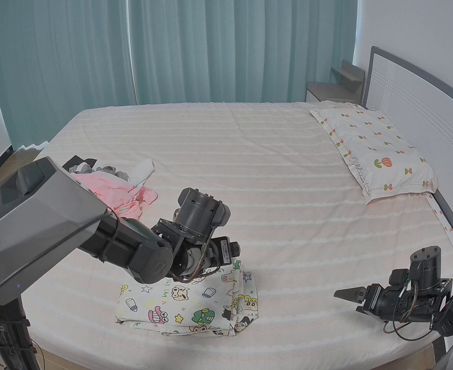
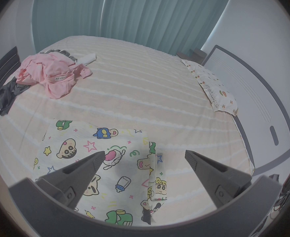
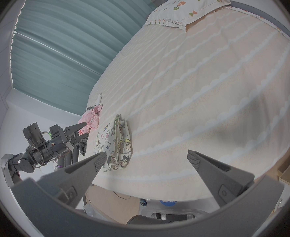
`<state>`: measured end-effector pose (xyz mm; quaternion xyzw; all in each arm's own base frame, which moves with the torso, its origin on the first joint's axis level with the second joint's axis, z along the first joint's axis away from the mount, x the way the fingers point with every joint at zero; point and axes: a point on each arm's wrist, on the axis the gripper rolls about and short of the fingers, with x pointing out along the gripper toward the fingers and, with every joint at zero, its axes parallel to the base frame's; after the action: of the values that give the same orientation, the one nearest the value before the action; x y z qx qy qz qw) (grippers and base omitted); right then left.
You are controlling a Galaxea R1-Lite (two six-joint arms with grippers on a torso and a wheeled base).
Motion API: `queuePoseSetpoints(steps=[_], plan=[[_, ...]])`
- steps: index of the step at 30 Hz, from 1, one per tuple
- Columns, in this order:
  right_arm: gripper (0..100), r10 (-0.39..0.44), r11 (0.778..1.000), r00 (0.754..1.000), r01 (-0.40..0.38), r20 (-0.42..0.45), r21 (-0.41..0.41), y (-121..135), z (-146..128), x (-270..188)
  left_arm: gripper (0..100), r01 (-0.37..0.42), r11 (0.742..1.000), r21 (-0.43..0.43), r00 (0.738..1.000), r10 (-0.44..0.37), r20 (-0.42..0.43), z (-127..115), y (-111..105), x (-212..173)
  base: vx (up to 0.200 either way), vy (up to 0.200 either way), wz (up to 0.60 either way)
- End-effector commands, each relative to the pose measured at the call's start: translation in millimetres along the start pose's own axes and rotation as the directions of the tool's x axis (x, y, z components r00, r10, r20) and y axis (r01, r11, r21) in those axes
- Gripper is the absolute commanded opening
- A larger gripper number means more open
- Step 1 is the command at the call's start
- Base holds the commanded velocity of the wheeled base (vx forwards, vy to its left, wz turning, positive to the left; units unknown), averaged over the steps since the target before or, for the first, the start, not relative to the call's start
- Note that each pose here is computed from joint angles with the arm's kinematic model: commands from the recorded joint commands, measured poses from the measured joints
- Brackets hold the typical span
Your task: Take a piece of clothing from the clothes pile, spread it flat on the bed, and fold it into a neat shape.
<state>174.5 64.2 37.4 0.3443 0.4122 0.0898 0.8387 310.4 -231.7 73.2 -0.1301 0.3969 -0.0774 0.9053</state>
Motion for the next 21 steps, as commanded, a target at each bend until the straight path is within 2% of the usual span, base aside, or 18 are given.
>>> queuePoseSetpoints(steps=[1,3,5,9,10,12,16,19,21], plan=[[100,-0.014,1.0,1.0,0.014,-0.013,0.004,-3.0,-3.5,-2.1,100,-0.006,0.999,-0.05,1.0,0.007,0.011,5.2,6.5,-7.4,0.0,0.0,0.0],[100,-0.015,1.0,1.0,0.015,-0.014,0.004,-3.1,-3.5,-1.9,100,-0.004,0.997,-0.074,1.0,0.005,0.017,8.1,10.2,-13.0,0.0,0.0,0.0],[100,-0.016,1.0,1.0,0.016,-0.017,0.003,-3.2,-3.9,-1.7,100,0.009,0.993,-0.117,1.0,-0.007,0.017,13.2,27.8,-33.9,0.0,0.0,0.0],[100,-0.018,1.0,1.0,0.018,-0.017,0.004,-3.3,-4.0,-1.9,100,0.034,0.987,-0.156,0.999,-0.036,-0.011,1.7,49.5,-57.9,0.0,0.0,0.0],[100,-0.018,1.0,1.0,0.018,-0.017,0.004,-3.3,-4.0,-1.9,100,0.036,0.987,-0.159,0.999,-0.038,-0.011,1.2,49.9,-58.3,0.0,0.0,0.0],[100,-0.02,1.0,1.0,0.021,-0.022,0.003,-3.3,-4.8,-1.6,100,0.082,0.976,-0.204,0.997,-0.082,0.008,-8.5,57.4,-68.9,-0.2,0.0,0.0],[100,-0.018,1.0,0.999,0.018,-0.026,-0.002,-2.4,-5.8,-1.5,100,0.133,0.964,-0.231,0.991,-0.137,0.0,-25.3,67.4,-73.5,-0.2,0.0,0.0],[100,-0.019,1.0,0.999,0.019,-0.027,-0.002,-2.6,-5.9,-1.3,100,0.152,0.957,-0.246,0.987,-0.159,-0.008,-31.5,70.6,-72.2,0.0,0.0,0.0],[100,-0.03,1.0,0.999,0.03,-0.035,0.001,-4.2,-6.5,0.5,100,0.195,0.946,-0.257,0.98,-0.201,0.001,-37.6,72.0,-73.2,0.0,0.0,0.0]])
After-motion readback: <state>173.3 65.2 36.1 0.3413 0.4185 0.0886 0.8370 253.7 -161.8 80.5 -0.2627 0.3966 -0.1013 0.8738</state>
